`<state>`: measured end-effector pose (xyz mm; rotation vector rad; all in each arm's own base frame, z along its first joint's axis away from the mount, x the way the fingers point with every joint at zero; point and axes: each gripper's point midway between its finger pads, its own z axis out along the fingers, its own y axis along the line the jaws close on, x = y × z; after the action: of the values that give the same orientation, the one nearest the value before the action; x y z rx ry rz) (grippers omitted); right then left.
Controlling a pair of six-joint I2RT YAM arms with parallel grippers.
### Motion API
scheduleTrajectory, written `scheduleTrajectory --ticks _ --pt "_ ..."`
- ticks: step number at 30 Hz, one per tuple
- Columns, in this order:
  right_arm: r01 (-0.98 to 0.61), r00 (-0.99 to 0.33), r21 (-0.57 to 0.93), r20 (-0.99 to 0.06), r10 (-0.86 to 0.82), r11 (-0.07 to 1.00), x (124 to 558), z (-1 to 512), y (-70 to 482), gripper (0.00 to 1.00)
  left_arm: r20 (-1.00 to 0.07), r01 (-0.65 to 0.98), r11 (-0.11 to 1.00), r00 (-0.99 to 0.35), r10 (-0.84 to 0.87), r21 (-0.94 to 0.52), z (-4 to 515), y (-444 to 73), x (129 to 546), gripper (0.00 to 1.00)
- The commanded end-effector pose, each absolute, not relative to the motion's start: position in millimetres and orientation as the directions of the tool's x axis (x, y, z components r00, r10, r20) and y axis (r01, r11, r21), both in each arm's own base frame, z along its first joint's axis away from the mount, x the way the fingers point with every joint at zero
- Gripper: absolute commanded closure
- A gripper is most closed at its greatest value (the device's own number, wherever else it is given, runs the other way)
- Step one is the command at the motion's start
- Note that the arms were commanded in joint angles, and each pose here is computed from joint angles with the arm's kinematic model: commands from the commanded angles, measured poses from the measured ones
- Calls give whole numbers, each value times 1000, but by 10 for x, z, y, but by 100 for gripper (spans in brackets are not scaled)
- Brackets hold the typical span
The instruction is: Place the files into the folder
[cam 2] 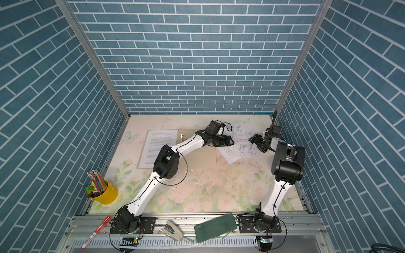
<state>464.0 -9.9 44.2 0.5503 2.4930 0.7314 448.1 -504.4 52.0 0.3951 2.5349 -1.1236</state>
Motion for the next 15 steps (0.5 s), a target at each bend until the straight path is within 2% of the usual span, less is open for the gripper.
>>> scheduleTrajectory --ticks 1,8,15 --pt "242 -839 582 -276 468 777 4383 358 25 22 -322 345 689 -932 169 -637 288 -4954 4238 15" --pt "240 -849 569 -270 455 787 4221 371 94 23 -321 341 715 -932 171 -610 290 -4857 4215 15" --pt "234 -812 496 -374 449 836 4327 590 -109 18 -334 354 710 -926 176 -608 390 -4847 4194 15"
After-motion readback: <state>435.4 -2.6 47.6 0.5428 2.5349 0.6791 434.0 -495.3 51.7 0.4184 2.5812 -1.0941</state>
